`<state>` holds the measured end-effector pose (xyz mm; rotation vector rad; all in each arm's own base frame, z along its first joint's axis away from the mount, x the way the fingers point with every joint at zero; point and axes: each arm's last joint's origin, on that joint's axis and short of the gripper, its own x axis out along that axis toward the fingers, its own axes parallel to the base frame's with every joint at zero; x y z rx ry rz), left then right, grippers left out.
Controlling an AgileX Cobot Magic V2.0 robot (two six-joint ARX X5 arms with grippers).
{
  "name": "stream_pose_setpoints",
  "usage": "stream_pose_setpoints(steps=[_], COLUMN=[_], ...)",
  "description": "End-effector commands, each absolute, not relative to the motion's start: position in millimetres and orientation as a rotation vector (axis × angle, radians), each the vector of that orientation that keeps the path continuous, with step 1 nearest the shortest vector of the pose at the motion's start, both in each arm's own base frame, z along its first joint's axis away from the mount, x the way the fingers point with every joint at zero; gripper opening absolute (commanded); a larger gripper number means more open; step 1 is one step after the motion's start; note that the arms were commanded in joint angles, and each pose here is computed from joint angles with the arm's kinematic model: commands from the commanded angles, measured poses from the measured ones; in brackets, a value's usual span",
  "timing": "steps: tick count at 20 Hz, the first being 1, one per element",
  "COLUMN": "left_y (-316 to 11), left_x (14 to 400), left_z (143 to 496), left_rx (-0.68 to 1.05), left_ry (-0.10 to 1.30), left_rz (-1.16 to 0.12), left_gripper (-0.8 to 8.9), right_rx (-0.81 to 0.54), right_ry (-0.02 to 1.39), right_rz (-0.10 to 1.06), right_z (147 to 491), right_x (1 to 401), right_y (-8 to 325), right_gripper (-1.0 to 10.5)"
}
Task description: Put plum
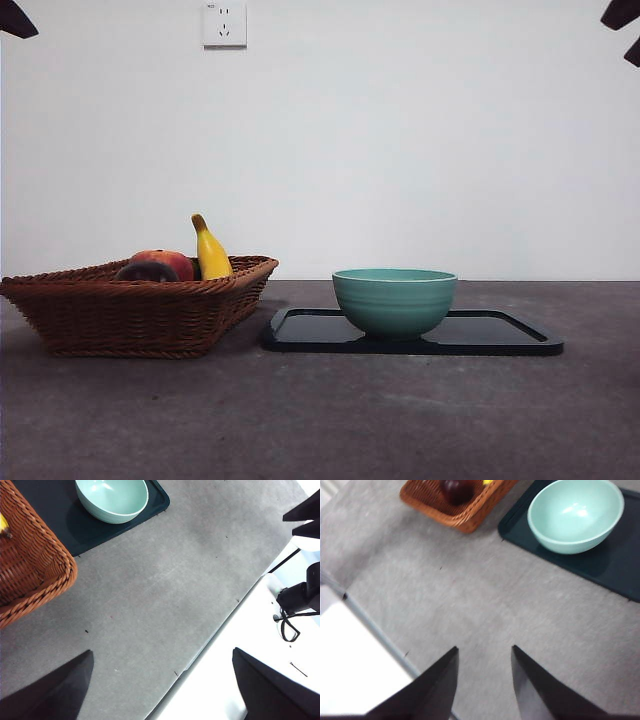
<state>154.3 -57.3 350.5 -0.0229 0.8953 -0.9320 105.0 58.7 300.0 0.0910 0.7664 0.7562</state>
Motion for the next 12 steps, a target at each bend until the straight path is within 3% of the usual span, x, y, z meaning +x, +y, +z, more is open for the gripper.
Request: stream_pose_setpoints(steps=[1,8,12], left_y=[-59,-59,-59], left_x=[156,156,156], left_z=[355,355,355], left_rx=[-0.009,-0.009,-0.009], left_ry=[0.869,0.867,0.868], left_rz=[-0.948,-0.948,-0.948], left_gripper=[4.36,4.36,4.36], right_rx=[0.174,0.250,0.252], right_ry=[0.744,0.723,0.785], right_rz=[0.698,0.582,0.517], right_z=[306,316,321], right_x=[109,136,180], right_y=[60,67,77], right_gripper=[1.7,2.4,2.4])
